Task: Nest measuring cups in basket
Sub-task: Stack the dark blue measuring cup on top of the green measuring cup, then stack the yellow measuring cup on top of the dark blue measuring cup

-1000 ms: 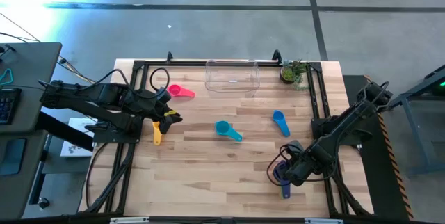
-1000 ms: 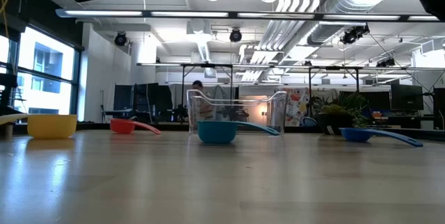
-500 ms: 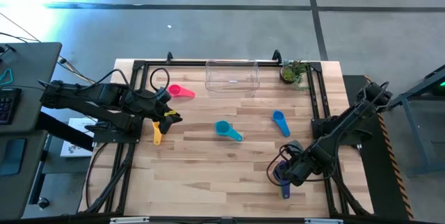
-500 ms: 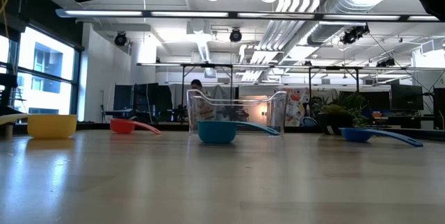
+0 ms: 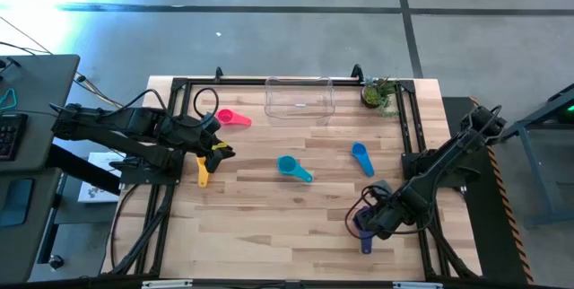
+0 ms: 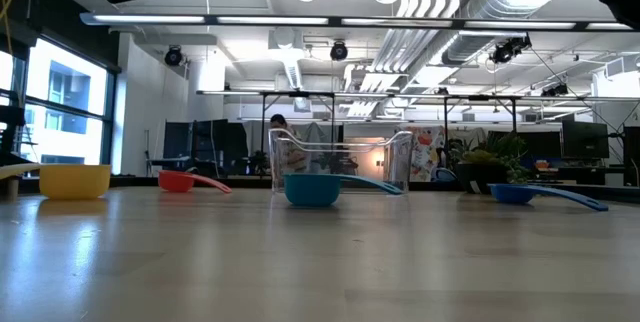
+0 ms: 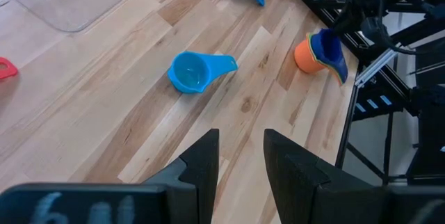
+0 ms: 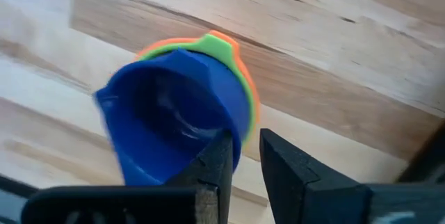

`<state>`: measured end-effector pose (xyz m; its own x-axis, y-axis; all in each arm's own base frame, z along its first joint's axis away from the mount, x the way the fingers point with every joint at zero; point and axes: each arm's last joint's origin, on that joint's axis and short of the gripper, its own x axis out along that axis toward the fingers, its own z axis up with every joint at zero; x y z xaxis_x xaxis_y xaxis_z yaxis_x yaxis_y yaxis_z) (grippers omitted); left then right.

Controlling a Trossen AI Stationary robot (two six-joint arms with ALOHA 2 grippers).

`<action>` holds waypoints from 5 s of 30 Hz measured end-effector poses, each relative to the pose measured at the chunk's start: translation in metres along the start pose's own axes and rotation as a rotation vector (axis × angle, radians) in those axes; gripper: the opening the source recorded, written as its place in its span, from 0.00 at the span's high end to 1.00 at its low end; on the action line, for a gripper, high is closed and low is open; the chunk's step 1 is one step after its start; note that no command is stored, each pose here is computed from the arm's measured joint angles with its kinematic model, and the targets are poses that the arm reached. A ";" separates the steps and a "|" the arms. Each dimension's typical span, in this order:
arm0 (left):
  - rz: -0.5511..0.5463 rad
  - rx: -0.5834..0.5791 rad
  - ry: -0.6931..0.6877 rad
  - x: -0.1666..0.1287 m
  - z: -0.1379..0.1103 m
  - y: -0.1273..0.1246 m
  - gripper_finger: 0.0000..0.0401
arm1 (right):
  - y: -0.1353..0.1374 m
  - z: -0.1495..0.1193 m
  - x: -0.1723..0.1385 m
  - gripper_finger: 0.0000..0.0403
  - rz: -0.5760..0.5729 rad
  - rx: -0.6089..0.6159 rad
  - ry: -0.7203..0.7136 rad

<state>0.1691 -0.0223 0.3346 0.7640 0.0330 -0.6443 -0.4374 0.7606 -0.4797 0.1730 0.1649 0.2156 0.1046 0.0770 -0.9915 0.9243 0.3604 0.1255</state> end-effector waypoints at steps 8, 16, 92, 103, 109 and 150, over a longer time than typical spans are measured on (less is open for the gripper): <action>0.000 0.000 0.000 0.000 0.000 0.000 0.74 | 0.000 0.000 0.000 0.83 0.002 0.004 0.005; 0.000 0.000 0.000 0.000 0.000 0.000 0.74 | 0.008 -0.001 0.000 0.83 0.104 0.000 -0.051; 0.759 -0.420 0.325 0.113 -0.084 0.081 0.74 | 0.037 0.125 -0.089 0.83 0.738 -0.382 -0.542; 0.794 -0.362 0.389 0.128 -0.087 0.086 0.77 | 0.037 0.124 -0.088 0.83 0.738 -0.389 -0.533; 0.804 -0.293 0.432 0.134 -0.090 0.087 0.90 | 0.037 0.124 -0.088 0.83 0.737 -0.389 -0.532; -0.175 1.130 0.172 0.096 -0.020 -0.083 0.98 | 0.040 0.092 -0.088 0.83 0.847 -0.095 -0.381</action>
<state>0.2691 -0.0958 0.3006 0.6593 -0.1532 -0.7361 0.4084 0.8950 0.1796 0.2349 0.0869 0.3052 0.8592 0.0445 -0.5097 0.4524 0.3991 0.7975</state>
